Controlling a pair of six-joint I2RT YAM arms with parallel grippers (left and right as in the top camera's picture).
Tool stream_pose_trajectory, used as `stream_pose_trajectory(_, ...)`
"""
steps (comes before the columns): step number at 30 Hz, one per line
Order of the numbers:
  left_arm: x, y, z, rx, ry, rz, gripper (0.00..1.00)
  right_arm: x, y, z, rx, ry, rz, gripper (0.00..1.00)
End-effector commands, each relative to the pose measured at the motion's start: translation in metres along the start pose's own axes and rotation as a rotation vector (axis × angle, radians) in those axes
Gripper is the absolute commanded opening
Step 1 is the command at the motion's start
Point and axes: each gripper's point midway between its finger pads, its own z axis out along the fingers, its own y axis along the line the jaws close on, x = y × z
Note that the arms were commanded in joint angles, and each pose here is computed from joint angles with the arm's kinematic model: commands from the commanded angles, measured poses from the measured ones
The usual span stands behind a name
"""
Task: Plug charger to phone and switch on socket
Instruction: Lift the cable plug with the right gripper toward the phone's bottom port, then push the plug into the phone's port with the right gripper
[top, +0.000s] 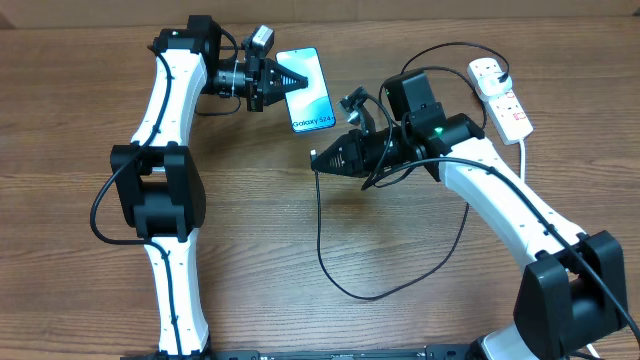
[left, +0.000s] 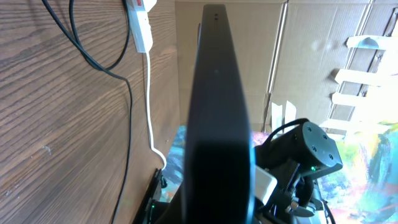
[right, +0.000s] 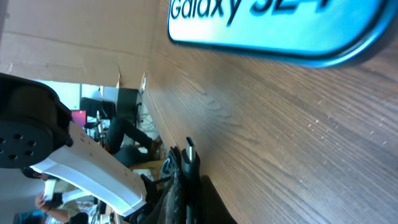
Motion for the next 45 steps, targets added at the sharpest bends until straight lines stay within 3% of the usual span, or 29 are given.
stream_pose_trajectory(1,0.004,-0.027,0.001,0.046,0.003,0.048,0.03,-0.015,0.012,-0.019,-0.016,-0.058,-0.052,0.04)
stream_pose_trajectory(6,0.006,-0.042,0.004,0.130,0.017,0.053,0.04,-0.018,0.009,-0.024,-0.014,-0.070,-0.046,0.04)
stream_pose_trajectory(15,0.008,-0.042,0.007,0.129,0.024,0.050,0.04,-0.018,0.032,-0.025,-0.139,-0.053,-0.105,0.04)
stream_pose_trajectory(45,0.011,-0.043,0.012,0.132,0.035,0.033,0.04,-0.033,0.013,-0.027,-0.064,-0.109,-0.037,0.04)
